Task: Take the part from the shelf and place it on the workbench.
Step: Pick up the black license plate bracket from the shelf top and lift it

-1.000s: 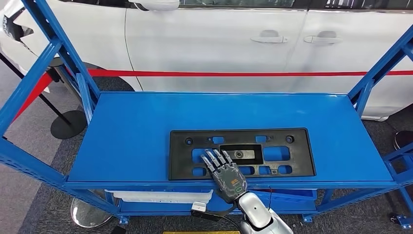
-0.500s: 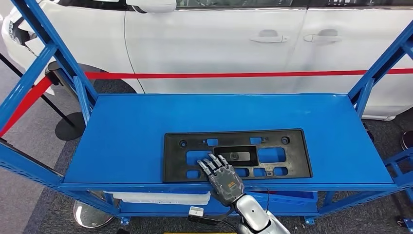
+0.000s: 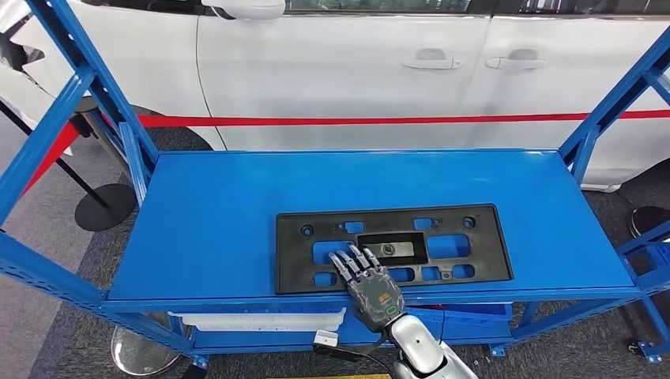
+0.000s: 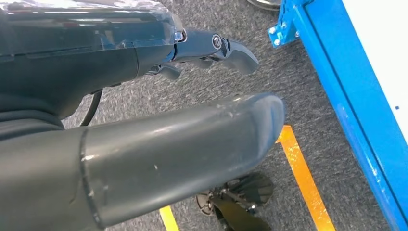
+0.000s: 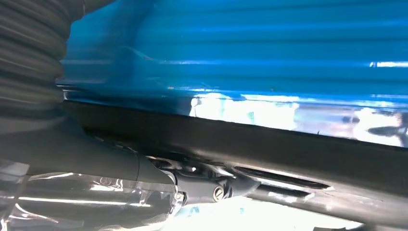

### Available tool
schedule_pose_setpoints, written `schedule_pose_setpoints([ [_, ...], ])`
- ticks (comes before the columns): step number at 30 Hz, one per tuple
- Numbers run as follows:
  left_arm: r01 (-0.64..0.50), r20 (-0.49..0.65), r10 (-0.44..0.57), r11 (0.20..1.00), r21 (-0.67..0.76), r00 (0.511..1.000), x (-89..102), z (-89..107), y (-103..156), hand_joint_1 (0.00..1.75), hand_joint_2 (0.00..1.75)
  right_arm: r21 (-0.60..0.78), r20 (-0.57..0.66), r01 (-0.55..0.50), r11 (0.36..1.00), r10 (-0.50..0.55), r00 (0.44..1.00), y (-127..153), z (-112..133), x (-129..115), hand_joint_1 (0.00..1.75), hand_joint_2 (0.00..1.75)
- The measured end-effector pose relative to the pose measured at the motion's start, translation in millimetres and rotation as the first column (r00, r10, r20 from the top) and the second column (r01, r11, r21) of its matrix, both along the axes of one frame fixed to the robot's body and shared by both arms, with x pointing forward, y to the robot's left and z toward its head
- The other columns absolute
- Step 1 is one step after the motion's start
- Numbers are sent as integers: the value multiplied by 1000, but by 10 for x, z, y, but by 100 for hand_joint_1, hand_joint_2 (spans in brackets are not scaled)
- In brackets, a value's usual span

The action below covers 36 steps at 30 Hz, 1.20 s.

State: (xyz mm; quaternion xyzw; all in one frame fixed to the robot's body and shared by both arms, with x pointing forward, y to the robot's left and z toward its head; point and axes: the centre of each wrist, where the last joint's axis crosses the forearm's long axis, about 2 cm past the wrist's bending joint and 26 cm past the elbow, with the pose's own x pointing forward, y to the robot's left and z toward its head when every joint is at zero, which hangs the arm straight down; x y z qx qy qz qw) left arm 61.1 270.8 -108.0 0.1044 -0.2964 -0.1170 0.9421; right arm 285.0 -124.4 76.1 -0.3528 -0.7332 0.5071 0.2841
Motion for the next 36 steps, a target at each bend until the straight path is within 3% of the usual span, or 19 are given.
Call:
schedule_pose_setpoints([
  [36,31,-2,-31,999,-26,1000,-32,-5,-32,0,0,37,-2,-5,999,5,1000,21,86,-42,0,175],
])
